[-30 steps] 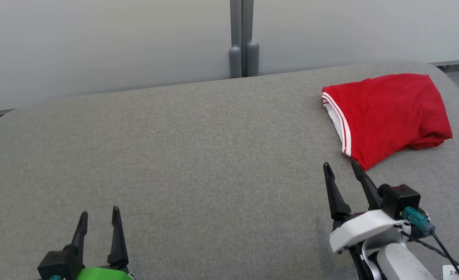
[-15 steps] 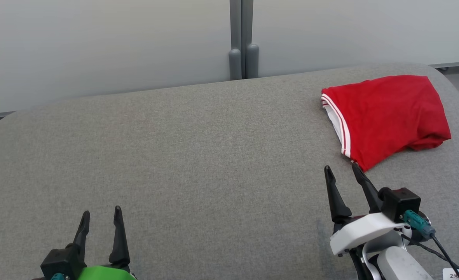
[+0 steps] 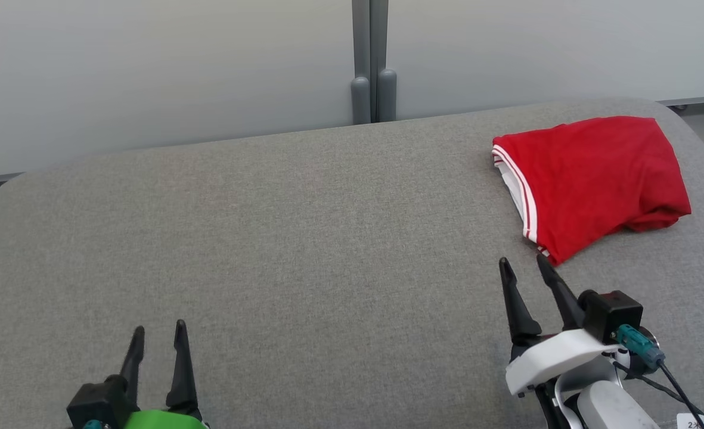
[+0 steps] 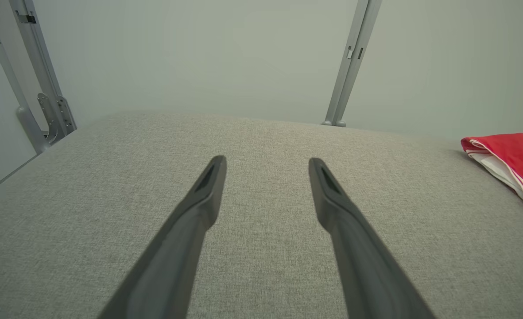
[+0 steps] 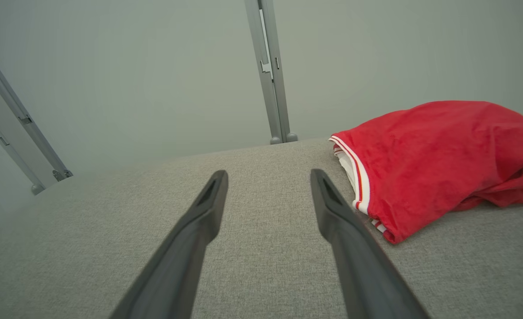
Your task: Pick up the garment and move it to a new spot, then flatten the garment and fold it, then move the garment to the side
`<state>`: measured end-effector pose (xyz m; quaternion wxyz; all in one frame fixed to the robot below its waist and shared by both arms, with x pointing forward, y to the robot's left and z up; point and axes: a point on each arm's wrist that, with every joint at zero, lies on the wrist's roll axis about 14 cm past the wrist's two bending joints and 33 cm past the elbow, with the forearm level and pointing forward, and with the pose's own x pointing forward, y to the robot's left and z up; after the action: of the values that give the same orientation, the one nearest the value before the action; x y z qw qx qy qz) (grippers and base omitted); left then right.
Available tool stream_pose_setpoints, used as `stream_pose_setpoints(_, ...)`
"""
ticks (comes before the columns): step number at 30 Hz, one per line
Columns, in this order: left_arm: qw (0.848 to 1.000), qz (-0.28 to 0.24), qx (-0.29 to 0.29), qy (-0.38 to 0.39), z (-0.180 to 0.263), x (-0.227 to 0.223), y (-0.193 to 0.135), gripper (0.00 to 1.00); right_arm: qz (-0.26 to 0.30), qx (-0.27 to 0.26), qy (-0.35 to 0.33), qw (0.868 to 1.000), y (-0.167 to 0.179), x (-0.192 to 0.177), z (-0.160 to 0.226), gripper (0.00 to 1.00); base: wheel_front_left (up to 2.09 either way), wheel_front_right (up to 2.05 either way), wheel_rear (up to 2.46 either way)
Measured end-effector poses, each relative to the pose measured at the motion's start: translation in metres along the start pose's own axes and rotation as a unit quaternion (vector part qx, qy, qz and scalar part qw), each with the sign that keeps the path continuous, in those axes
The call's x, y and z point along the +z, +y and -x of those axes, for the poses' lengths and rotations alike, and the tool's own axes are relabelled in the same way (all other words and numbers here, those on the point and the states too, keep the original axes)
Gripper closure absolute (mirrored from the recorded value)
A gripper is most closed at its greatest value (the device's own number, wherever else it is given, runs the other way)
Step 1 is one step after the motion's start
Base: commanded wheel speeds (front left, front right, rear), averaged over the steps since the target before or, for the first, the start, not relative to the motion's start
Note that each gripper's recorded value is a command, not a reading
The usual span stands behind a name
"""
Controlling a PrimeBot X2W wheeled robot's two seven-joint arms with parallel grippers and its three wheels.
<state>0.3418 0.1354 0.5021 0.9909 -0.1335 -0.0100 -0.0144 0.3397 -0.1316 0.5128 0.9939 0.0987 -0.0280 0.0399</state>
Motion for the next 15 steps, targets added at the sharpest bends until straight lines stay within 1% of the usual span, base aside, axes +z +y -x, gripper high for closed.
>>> stream_pose_setpoints(4, 1.000, 0.001, 0.007, 0.028, 0.007, -0.017, 0.003, 1.00, 0.000, -0.005, 0.028, 1.000, -0.002, -0.018, 0.008, 1.00, 0.00, 0.00, 0.00)
stream_pose_setpoints(6, 0.999, 0.004, 0.009, 0.031, 0.008, -0.019, 0.004, 1.00, -0.005, -0.008, 0.037, 0.999, -0.004, -0.023, 0.013, 1.00, 0.00, 0.00, 0.00)
stream_pose_setpoints(11, 0.999, 0.025, 0.008, 0.033, 0.009, -0.019, 0.002, 1.00, -0.028, -0.009, 0.037, 0.999, -0.002, -0.023, 0.012, 1.00, 0.00, 0.00, 0.00)
stream_pose_setpoints(15, 0.998, 0.053, 0.012, 0.037, 0.009, -0.020, 0.004, 1.00, -0.059, -0.011, 0.039, 0.997, -0.001, -0.023, 0.011, 1.00, 0.00, 0.00, 0.00)
